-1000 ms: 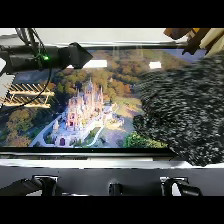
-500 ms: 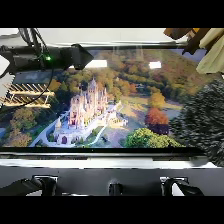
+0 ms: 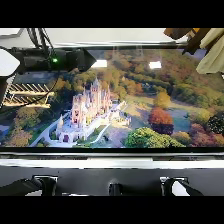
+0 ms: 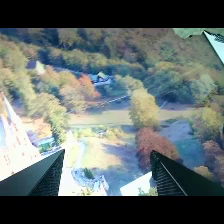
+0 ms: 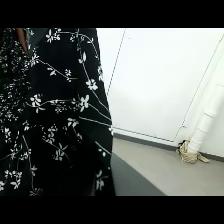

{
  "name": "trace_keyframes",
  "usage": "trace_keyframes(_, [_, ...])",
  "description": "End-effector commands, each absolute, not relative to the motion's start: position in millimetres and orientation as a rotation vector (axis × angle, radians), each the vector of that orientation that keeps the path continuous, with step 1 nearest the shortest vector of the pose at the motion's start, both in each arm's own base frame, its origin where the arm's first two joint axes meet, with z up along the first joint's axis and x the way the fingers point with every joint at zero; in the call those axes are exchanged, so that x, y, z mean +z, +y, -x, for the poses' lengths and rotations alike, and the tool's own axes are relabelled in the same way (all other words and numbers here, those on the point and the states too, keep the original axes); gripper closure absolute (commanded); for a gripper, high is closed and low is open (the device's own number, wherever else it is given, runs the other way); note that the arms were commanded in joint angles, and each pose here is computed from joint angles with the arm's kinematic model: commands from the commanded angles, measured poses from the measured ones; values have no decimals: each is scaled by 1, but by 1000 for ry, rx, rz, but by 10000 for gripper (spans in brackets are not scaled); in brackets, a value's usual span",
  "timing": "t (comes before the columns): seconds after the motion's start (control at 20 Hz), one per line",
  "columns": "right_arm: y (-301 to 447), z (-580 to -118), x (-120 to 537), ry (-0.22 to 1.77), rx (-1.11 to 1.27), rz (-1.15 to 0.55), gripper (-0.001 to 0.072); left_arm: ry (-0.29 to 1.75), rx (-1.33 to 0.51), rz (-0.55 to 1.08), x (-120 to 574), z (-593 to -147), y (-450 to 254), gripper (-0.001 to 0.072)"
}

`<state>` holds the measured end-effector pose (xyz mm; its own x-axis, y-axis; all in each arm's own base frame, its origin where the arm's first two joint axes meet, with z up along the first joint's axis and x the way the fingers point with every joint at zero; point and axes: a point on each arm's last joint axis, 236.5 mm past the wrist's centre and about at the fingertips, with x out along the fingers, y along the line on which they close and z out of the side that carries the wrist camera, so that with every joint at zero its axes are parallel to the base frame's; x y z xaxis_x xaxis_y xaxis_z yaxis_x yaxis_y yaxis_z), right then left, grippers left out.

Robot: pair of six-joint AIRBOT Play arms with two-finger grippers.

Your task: Fold the clothes and pants, and hang the long-sleeved shirts on hangers.

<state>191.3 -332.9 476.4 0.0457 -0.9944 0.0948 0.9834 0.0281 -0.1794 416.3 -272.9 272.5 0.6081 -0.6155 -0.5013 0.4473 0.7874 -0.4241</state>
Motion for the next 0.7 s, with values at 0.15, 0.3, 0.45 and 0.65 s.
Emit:
trace_keyframes(0.15, [-382, -147, 481, -55, -1625, 130, 682, 685, -621, 266, 269, -418, -274, 104])
trace_keyframes(0.3, [-399, -134, 470, -59, -1633, 73, 682, 686, -621, 266, 268, -418, -274, 104])
trace_keyframes(0.45, [-405, -142, 468, -56, -1614, 78, 682, 686, -621, 267, 268, -418, -274, 105])
trace_keyframes(0.65, [-413, -145, 453, 3, -1632, 71, 680, 687, -624, 266, 269, -417, -275, 105])
